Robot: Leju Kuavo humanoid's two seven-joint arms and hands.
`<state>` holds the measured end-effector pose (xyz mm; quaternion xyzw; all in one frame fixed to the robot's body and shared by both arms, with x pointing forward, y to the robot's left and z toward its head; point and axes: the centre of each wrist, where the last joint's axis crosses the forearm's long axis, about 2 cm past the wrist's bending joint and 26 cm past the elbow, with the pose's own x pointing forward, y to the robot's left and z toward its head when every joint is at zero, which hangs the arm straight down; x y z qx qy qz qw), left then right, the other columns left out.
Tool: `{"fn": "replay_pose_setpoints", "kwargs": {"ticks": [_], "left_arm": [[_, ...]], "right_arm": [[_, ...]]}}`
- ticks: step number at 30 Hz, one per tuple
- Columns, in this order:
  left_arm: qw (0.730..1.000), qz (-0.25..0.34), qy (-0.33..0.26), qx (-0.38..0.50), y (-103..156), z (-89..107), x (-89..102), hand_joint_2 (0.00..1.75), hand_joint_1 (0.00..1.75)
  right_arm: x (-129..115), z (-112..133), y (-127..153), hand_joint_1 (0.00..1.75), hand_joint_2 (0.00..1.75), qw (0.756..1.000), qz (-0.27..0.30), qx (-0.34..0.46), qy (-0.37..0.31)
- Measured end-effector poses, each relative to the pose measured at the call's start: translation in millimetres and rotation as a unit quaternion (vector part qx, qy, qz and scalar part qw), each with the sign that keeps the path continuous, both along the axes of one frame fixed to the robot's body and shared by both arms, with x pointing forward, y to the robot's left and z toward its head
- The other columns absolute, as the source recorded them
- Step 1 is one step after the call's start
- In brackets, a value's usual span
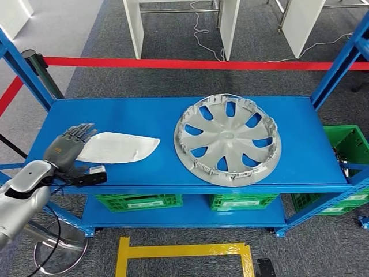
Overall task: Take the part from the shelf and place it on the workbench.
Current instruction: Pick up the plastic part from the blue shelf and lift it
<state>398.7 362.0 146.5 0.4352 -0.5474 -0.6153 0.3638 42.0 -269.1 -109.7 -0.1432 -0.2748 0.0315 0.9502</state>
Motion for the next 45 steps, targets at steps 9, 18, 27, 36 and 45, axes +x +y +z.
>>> {"fn": "replay_pose_setpoints", "kwargs": {"ticks": [9, 18, 27, 36, 45], "left_arm": [[0.999, -0.012, -0.025, -0.042, -16.5, -10.6, -1.0, 1.75, 0.00], [0.994, -0.027, -0.010, -0.105, -44.0, -16.8, -1.2, 1.75, 0.00], [0.989, -0.035, 0.038, -0.138, -65.0, -37.7, -15.2, 1.75, 0.00], [0.985, -0.029, 0.089, -0.148, -61.6, -52.6, -25.4, 1.75, 1.75], [0.984, -0.020, 0.105, -0.143, -49.7, -57.0, -27.6, 1.75, 1.75]], "right_arm": [[2.9, 0.3, -0.3, 0.00, 0.00, 1.000, 0.009, -0.002, 0.003], [4.8, 0.6, -0.4, 0.00, 0.00, 1.000, 0.010, -0.003, 0.000], [2.1, 0.2, -1.3, 0.00, 0.00, 1.000, 0.010, -0.005, 0.000], [-1.6, -0.2, -2.2, 0.00, 0.00, 1.000, 0.011, -0.006, 0.001], [-3.1, -0.4, -2.3, 0.00, 0.00, 1.000, 0.011, -0.005, 0.001]]}}
